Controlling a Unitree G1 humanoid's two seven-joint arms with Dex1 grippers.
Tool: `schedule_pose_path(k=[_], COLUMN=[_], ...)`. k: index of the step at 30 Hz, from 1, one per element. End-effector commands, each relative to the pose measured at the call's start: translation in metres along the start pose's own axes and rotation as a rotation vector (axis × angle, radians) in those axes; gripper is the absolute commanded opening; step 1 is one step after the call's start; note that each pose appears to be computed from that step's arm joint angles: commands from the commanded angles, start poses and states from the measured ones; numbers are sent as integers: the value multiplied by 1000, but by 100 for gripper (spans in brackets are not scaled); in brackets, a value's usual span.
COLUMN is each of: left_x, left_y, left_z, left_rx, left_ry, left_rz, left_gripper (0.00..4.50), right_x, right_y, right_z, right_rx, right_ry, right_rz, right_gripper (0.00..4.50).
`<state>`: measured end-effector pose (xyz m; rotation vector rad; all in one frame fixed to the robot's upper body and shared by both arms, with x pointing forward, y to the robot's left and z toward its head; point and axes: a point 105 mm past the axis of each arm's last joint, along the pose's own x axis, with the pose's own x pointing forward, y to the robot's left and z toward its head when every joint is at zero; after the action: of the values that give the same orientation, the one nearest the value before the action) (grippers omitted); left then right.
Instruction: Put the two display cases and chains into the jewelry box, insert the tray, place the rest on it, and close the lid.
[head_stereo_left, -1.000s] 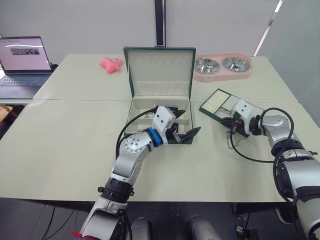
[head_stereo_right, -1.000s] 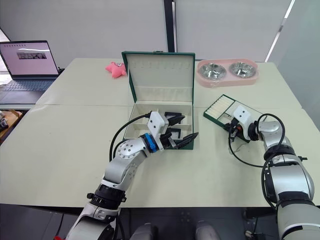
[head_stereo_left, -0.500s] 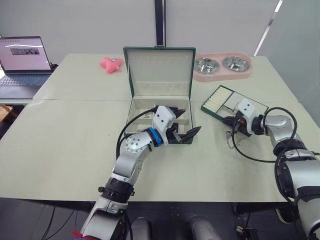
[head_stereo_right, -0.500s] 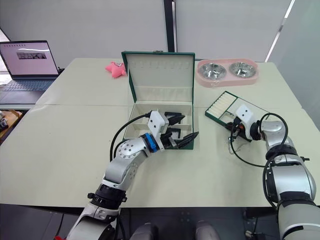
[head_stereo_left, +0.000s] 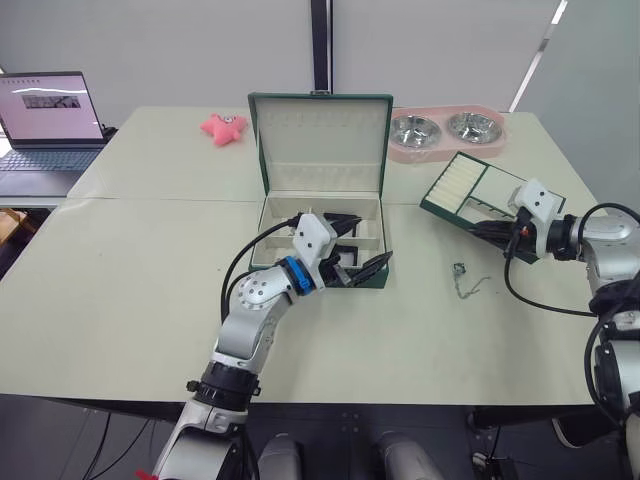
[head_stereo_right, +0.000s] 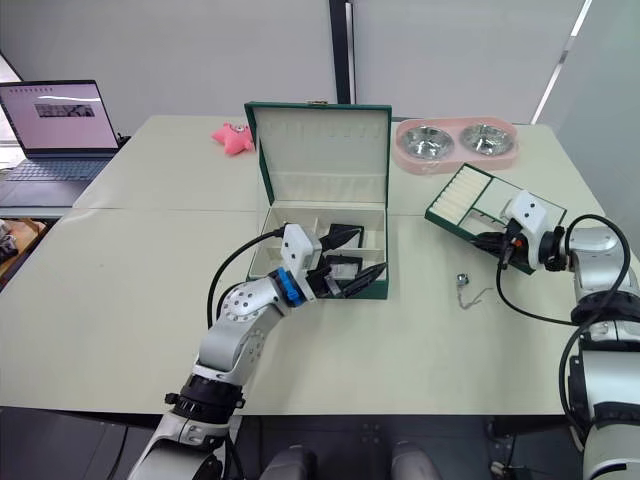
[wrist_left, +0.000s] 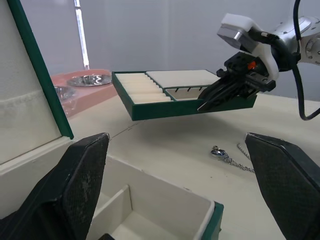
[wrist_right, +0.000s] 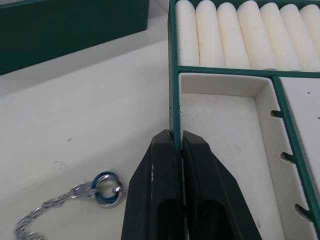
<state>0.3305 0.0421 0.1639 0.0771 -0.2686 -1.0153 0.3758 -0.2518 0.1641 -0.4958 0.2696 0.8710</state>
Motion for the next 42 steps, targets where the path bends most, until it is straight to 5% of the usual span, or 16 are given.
schedule_pose_path(k=[1, 15, 29, 42], left_x=[-12, -87, -152, -167], left_y=[2, 17, 1, -4], left_z=[16, 30, 21, 30], left_rx=[55, 61, -8, -5], left_ry=[-55, -38, 38, 41], left_rz=[8, 177, 437, 543], left_gripper=[450, 450, 450, 450], right_x=[-24, -17, 57, 111], right_y=[15, 106, 128, 142], right_z=[34, 86, 122, 145], right_rx=[-59, -95, -242, -296], right_ry=[-57, -92, -95, -68], right_rz=[25, 252, 366, 412], right_gripper=[0, 0, 0, 0])
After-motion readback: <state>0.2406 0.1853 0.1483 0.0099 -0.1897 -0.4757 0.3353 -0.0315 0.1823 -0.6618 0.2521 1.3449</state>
